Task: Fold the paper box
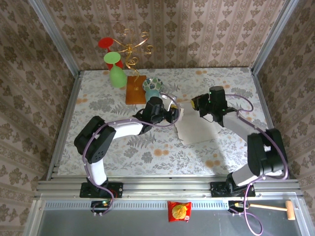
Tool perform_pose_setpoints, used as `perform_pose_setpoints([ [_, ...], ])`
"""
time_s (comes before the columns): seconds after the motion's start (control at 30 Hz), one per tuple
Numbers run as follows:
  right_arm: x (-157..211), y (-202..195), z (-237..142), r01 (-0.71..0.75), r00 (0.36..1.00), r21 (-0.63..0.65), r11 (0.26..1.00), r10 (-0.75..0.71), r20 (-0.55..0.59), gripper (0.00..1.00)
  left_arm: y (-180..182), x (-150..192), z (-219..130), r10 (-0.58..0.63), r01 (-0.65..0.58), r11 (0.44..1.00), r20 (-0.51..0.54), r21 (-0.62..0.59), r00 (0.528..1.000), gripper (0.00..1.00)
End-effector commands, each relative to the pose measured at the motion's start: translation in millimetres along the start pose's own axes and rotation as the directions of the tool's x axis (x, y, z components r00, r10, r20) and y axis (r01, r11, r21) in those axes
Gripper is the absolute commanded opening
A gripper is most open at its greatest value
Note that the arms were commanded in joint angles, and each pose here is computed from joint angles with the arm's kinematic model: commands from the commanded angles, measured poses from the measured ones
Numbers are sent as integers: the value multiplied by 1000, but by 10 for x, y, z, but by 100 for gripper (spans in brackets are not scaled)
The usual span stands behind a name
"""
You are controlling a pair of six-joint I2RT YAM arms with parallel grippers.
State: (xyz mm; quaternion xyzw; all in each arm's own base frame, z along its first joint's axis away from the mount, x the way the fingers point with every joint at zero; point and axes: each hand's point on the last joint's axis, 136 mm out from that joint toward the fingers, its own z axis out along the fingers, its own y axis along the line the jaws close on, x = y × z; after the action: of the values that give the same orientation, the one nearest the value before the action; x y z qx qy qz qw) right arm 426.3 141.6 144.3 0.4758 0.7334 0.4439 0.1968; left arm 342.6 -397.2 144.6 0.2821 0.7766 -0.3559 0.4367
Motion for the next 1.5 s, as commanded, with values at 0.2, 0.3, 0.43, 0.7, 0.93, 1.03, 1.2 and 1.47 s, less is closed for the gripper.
perform_pose_setpoints([
  [0.2, -57, -261, 282, -11, 1000, 57, 998, 11, 6, 0, 154, -50, 128, -25, 25, 1000, 21, -13, 999, 30],
  [0.3, -47, -304, 255, -6, 1000, 55, 998, 6, 5, 0, 182, -53, 171, -31, 31, 999, 30, -8, 999, 30],
  [0.43, -58, -330, 183, 1, 1000, 22, 1000, -2, 22, 0, 155, -41, 191, -35, 35, 999, 32, 6, 999, 29],
  [0.7, -176, -167, 11, 14, 998, -93, 996, -8, 69, 0, 36, -182, -20, -51, 50, 999, 83, 15, 995, 32],
  [0.93, -237, -78, -77, 20, 997, -135, 991, -9, 80, 0, 136, -703, -205, -277, 282, 959, 109, -32, 955, 33],
  [1.03, -238, -71, -88, 22, 997, -149, 989, -10, 80, 0, 184, -844, -220, -398, 404, 912, 85, -70, 913, 28],
  [1.2, -243, -55, -66, 24, 997, -164, 986, -12, 76, 0, 267, -929, -200, -529, 517, 833, -4, -197, 849, 14],
  [1.47, -234, -49, -63, 27, 997, -166, 986, -15, 73, 0, 35, -1050, -9, -692, 680, 719, -46, -145, 721, 9],
])
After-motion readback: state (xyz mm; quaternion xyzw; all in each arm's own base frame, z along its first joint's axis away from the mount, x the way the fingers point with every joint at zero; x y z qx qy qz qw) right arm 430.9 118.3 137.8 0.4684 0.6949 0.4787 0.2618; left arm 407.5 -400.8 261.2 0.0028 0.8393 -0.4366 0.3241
